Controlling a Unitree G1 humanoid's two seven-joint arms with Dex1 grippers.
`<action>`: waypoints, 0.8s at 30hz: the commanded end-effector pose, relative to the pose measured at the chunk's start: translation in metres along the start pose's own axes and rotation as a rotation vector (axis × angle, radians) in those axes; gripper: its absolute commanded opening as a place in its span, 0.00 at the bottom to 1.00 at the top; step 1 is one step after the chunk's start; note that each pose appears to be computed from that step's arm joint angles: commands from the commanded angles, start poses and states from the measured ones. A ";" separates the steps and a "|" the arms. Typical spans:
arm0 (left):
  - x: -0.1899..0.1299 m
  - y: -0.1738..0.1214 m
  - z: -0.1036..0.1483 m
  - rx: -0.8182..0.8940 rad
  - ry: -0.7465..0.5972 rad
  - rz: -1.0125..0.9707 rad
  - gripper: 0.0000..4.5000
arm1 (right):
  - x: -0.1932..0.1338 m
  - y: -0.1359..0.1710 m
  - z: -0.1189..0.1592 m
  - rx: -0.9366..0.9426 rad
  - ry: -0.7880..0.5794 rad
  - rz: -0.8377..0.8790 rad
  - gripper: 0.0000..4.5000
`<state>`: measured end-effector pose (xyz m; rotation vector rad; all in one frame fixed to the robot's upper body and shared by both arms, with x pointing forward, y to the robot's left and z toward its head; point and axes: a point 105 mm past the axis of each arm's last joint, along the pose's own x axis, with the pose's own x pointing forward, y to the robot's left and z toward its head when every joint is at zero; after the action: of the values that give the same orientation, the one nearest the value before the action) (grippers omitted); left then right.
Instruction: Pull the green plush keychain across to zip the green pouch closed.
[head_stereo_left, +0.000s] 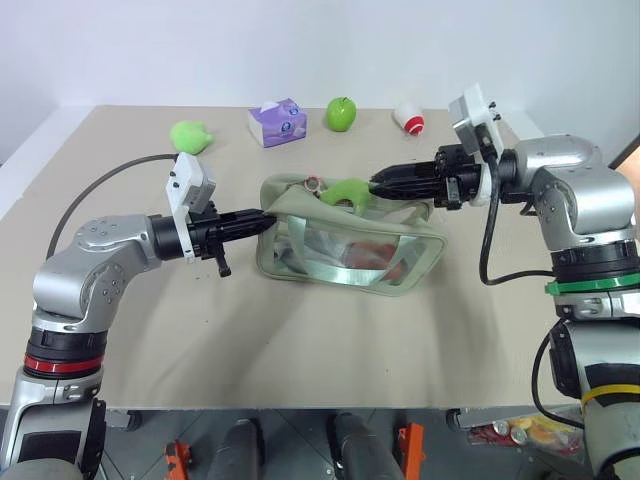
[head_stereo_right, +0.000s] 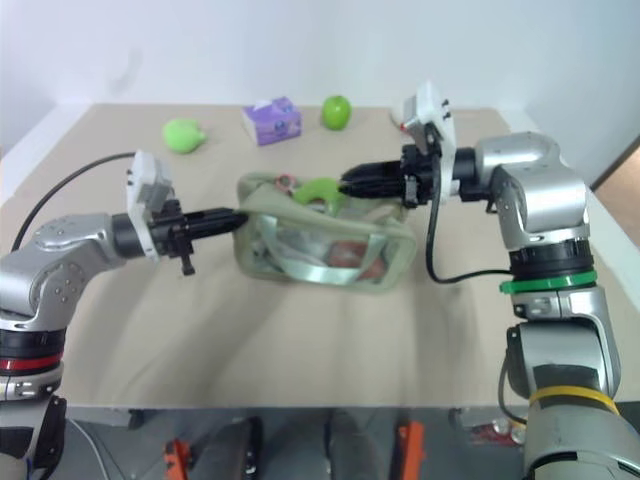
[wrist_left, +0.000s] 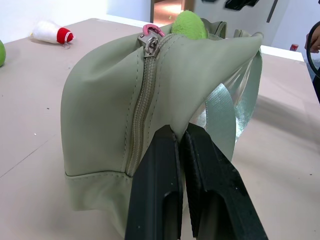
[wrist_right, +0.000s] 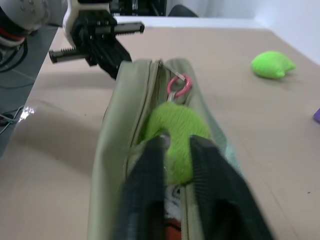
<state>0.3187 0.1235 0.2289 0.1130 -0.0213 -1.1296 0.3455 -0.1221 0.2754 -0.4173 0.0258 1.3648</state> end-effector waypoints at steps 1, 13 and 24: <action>0.000 -0.008 0.014 0.048 -0.057 -0.024 0.00 | -0.003 0.000 0.005 -0.033 0.000 0.003 0.01; -0.002 -0.010 0.013 0.038 -0.066 -0.011 0.00 | -0.024 0.002 0.033 0.035 -0.110 0.055 0.24; -0.002 -0.008 0.013 0.031 -0.070 -0.003 0.00 | -0.019 0.005 0.016 0.025 -0.014 0.067 0.60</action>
<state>0.3150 0.1233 0.2261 0.0909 -0.0289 -1.1147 0.3381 -0.1369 0.2889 -0.3304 0.0746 1.4170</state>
